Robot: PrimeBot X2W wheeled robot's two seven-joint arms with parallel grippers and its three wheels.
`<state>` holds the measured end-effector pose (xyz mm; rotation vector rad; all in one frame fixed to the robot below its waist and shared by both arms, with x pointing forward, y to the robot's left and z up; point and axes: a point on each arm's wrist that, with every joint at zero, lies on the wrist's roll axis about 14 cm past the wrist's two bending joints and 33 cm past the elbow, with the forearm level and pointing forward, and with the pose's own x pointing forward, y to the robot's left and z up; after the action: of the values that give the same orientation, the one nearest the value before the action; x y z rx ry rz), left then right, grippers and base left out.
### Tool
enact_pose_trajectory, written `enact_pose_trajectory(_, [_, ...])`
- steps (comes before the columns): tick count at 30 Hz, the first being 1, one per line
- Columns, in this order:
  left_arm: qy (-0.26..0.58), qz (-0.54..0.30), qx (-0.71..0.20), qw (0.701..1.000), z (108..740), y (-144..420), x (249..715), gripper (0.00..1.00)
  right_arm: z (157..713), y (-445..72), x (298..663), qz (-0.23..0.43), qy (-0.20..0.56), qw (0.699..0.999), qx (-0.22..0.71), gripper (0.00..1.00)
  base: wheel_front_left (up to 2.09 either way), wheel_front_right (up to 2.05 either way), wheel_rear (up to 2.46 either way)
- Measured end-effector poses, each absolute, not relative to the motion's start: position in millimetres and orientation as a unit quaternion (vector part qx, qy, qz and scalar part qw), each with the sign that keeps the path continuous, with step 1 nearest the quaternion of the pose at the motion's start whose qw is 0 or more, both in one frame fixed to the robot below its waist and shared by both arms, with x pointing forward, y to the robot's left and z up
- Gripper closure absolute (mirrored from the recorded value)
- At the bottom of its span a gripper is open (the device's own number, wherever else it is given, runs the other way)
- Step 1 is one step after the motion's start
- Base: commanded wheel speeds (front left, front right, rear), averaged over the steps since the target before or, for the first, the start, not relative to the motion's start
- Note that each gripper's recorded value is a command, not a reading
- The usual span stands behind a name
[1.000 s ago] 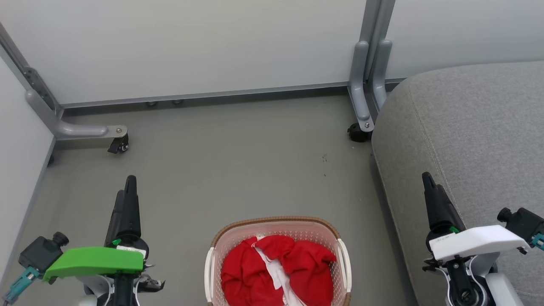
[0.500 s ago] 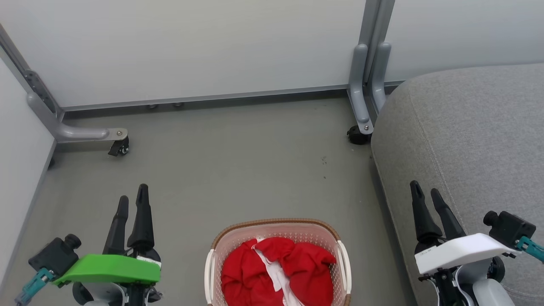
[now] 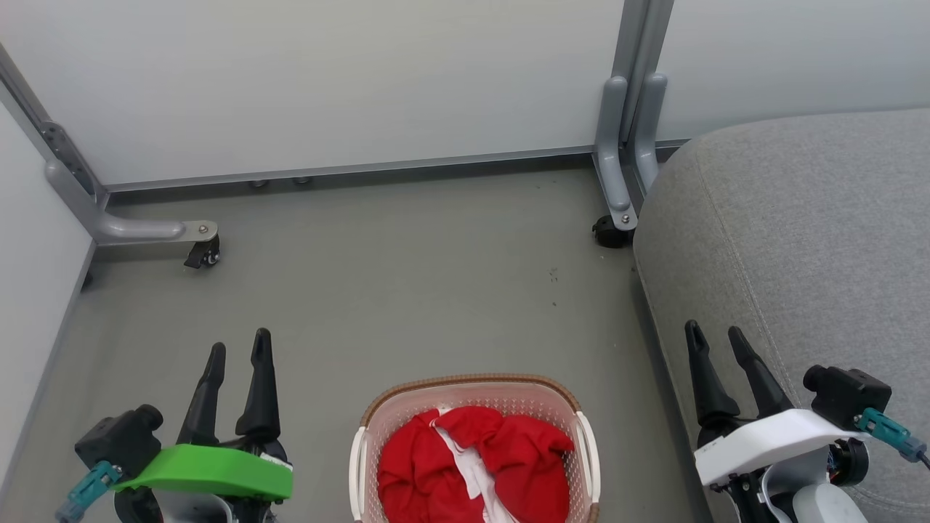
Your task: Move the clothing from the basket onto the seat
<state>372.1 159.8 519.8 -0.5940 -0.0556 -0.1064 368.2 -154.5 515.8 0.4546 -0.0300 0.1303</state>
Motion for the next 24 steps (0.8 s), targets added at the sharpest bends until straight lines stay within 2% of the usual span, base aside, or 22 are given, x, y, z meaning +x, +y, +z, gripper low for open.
enact_pose_trajectory(24, [-0.016,-0.064,-0.182,0.981,503,152,366,0.00,512,-145,362,0.080,-0.014,0.988,0.130,0.00,0.00,0.00,0.00])
